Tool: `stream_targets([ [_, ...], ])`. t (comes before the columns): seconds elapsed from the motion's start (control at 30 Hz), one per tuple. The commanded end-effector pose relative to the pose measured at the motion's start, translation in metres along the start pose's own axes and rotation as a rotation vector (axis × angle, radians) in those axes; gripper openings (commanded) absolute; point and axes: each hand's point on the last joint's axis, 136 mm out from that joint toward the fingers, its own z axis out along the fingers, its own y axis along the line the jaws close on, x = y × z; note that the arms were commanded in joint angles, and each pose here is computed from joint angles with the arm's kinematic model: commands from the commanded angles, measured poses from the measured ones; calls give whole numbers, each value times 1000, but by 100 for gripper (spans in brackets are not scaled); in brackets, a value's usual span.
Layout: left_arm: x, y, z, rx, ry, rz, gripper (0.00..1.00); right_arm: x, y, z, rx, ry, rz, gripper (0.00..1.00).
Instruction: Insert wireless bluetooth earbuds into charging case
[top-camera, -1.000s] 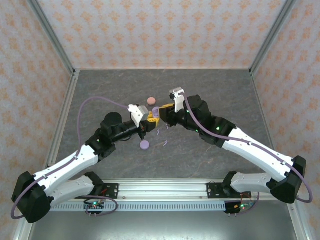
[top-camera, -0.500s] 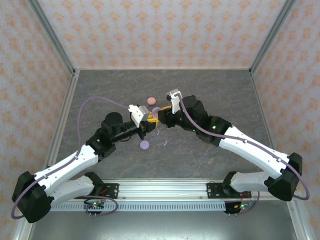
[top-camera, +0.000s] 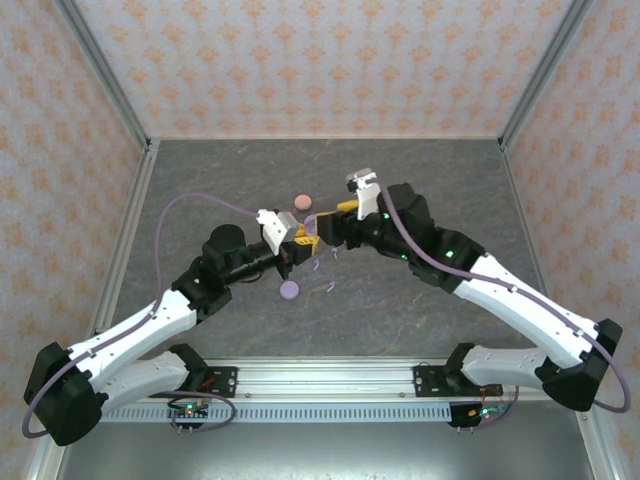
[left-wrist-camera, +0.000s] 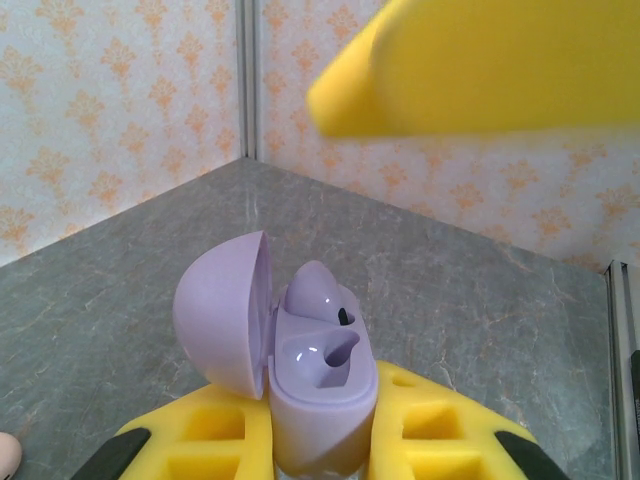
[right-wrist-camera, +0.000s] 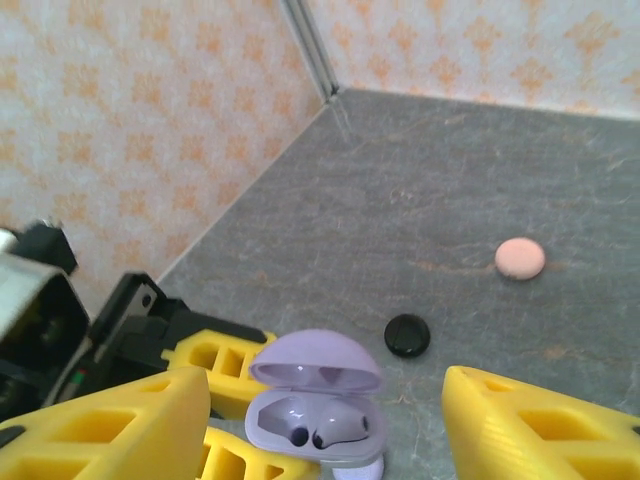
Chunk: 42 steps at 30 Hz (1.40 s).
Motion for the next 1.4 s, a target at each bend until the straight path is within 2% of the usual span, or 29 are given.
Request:
stream_targets([
  [0.0, -23, -4, -8, -3, -78, 31, 0, -8, -18, -16, 61, -3, 45, 63],
  [0.1, -21, -1, -12, -26, -76, 41, 0, 8, -46, -14, 151, 54, 101, 62],
  [0.27, -19, 1, -24, -58, -65, 65, 0, 47, -85, -3, 274, 167, 210, 54],
  [0.47, -21, 0, -38, -84, -79, 86, 0, 116, -117, 27, 404, 389, 270, 49],
  [0.6, -21, 0, -44, -92, -82, 93, 0, 165, -125, 55, 418, 533, 334, 46],
  [0.8, -19, 1, -46, -101, -80, 97, 0, 217, -116, 90, 404, 641, 366, 44],
  [1.1, -16, 1, -47, -106, -73, 98, 0, 252, -117, 107, 434, 734, 363, 30],
  [1.37, -14, 2, -47, -109, -70, 97, 0, 263, -115, 110, 421, 759, 375, 26],
])
